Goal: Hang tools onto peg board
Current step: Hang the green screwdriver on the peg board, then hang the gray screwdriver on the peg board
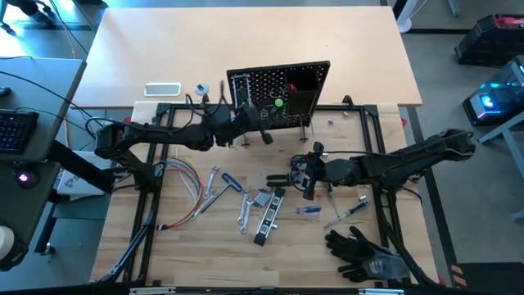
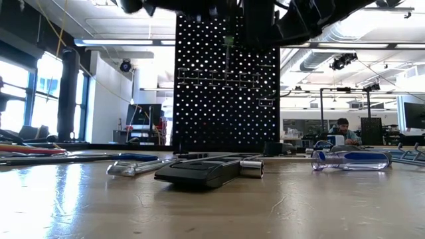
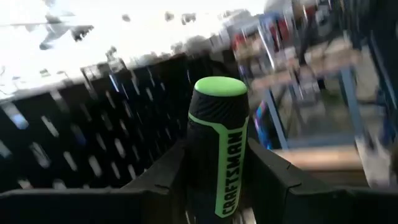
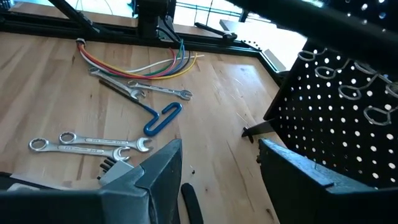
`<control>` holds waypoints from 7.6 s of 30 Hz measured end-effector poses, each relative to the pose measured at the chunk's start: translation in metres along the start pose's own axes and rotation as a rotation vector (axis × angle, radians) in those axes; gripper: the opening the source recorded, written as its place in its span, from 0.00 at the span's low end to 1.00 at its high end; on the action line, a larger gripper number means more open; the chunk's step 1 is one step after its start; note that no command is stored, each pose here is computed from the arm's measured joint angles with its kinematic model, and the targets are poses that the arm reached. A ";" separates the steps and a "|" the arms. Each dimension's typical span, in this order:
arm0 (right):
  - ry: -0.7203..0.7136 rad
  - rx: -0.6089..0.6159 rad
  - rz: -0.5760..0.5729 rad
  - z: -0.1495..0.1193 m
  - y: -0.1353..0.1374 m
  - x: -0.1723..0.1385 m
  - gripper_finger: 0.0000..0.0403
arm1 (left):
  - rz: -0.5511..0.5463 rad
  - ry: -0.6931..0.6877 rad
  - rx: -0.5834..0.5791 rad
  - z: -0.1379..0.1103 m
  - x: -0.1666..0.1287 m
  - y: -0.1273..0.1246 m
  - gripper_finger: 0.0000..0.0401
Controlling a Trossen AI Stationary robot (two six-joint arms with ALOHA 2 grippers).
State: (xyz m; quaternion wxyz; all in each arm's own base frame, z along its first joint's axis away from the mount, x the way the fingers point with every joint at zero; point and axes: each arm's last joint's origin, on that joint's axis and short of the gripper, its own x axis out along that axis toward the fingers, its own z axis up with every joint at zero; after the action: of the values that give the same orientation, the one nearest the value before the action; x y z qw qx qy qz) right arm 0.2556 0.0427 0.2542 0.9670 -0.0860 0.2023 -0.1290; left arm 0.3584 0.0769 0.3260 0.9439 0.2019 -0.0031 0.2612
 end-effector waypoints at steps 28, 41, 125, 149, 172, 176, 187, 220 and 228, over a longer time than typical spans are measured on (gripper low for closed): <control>-0.007 0.014 0.000 0.001 0.000 0.000 0.51 | 0.047 0.081 -0.110 -0.017 0.009 0.004 0.28; -0.010 0.012 0.000 0.001 0.000 0.000 0.51 | 0.058 0.160 -0.145 -0.029 0.011 0.004 0.33; 0.731 0.246 -0.160 -0.074 0.010 -0.044 0.51 | -0.114 0.574 0.057 0.009 -0.096 -0.050 0.58; 0.806 0.647 -0.300 -0.135 -0.022 -0.018 0.51 | -0.425 0.454 -0.147 -0.081 -0.126 -0.084 0.57; 0.822 0.591 -0.184 -0.150 -0.021 0.004 0.31 | -0.397 0.359 -0.227 -0.093 -0.120 -0.071 0.57; 0.799 0.559 -0.141 -0.135 -0.017 0.008 0.31 | -0.396 0.303 -0.277 -0.089 -0.115 -0.065 0.57; 0.517 0.366 0.018 -0.049 -0.006 0.021 0.31 | -0.381 0.149 -0.394 -0.078 -0.105 -0.052 0.57; -0.220 0.001 0.217 0.050 -0.022 0.061 0.31 | -0.497 -0.271 -0.562 -0.061 -0.083 -0.055 0.57; -0.248 -0.027 0.203 0.052 -0.022 0.063 0.31 | -0.472 -0.236 -0.540 -0.063 -0.081 -0.056 0.57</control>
State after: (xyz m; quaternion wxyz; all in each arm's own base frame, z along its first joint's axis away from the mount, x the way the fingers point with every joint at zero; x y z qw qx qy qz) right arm 0.3279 0.0100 0.2826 0.9914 -0.0934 0.0907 -0.0161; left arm 0.3104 0.0171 0.2382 0.9905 -0.0306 -0.1339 0.0011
